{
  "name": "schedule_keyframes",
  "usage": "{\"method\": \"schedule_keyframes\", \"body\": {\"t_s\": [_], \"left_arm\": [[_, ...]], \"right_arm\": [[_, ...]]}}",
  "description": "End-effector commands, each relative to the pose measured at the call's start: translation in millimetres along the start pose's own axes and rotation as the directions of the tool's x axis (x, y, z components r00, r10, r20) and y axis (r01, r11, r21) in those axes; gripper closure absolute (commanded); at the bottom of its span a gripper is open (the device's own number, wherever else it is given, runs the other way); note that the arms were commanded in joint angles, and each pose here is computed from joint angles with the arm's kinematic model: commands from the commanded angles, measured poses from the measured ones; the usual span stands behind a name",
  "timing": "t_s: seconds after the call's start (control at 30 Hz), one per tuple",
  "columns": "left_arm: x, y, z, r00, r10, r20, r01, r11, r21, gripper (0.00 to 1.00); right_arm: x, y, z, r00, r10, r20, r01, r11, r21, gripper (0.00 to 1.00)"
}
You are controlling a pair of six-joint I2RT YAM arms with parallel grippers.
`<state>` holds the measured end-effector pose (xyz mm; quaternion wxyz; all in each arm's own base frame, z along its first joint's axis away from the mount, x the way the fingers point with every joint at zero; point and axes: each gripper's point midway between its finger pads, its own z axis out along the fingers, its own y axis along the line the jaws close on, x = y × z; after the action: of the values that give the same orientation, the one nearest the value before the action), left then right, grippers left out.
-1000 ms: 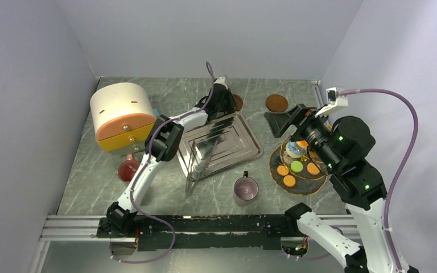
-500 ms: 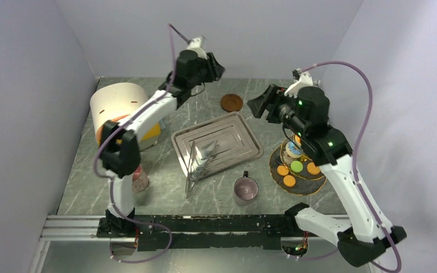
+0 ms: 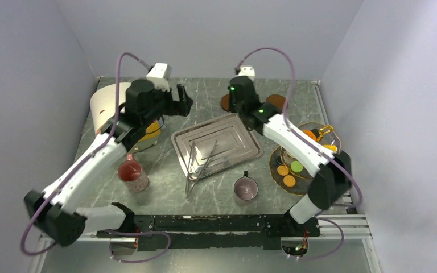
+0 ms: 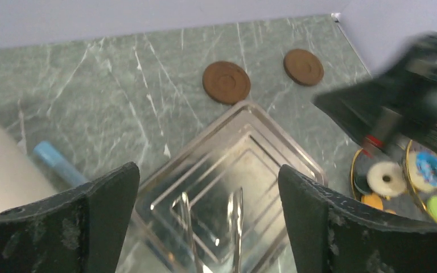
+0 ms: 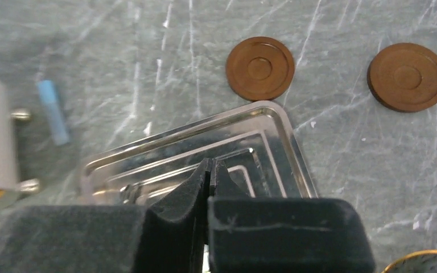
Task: Serve the afternoon tea
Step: Move the coaster to the center of the board.
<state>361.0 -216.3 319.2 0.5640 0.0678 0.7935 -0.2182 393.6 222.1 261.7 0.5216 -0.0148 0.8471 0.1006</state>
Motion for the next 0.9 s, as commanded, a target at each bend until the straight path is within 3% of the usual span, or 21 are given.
{"method": "schedule_keyframes", "body": {"t_s": [0.0, 0.23, 0.4, 0.7, 0.87], "left_arm": [[29.3, 15.0, -50.9, 0.987, 0.144, -0.067, -0.143, 0.990, 0.008, 0.03], [62.9, 41.5, -90.3, 0.981, 0.187, -0.039, -0.189, 0.981, -0.042, 0.03], [66.2, 47.3, -103.6, 0.981, 0.195, 0.008, -0.194, 0.980, -0.052, 0.03], [67.2, 43.2, -109.2, 0.980, 0.199, 0.005, -0.199, 0.980, -0.025, 0.03], [66.2, 43.9, -111.8, 0.980, 0.200, 0.014, -0.200, 0.979, -0.028, 0.03]], "right_arm": [[-10.3, 3.2, 41.7, 0.981, -0.184, 0.066, 0.172, 0.971, 0.164, 1.00], [39.0, 1.4, 141.6, 0.916, -0.386, -0.114, 0.402, 0.865, 0.300, 1.00], [54.6, -5.2, 192.0, 0.895, -0.414, -0.167, 0.447, 0.834, 0.324, 1.00], [61.5, -24.2, 239.1, 0.880, -0.434, -0.190, 0.474, 0.799, 0.371, 1.00], [72.0, -15.7, 247.9, 0.894, -0.409, -0.185, 0.448, 0.838, 0.311, 1.00]]}}
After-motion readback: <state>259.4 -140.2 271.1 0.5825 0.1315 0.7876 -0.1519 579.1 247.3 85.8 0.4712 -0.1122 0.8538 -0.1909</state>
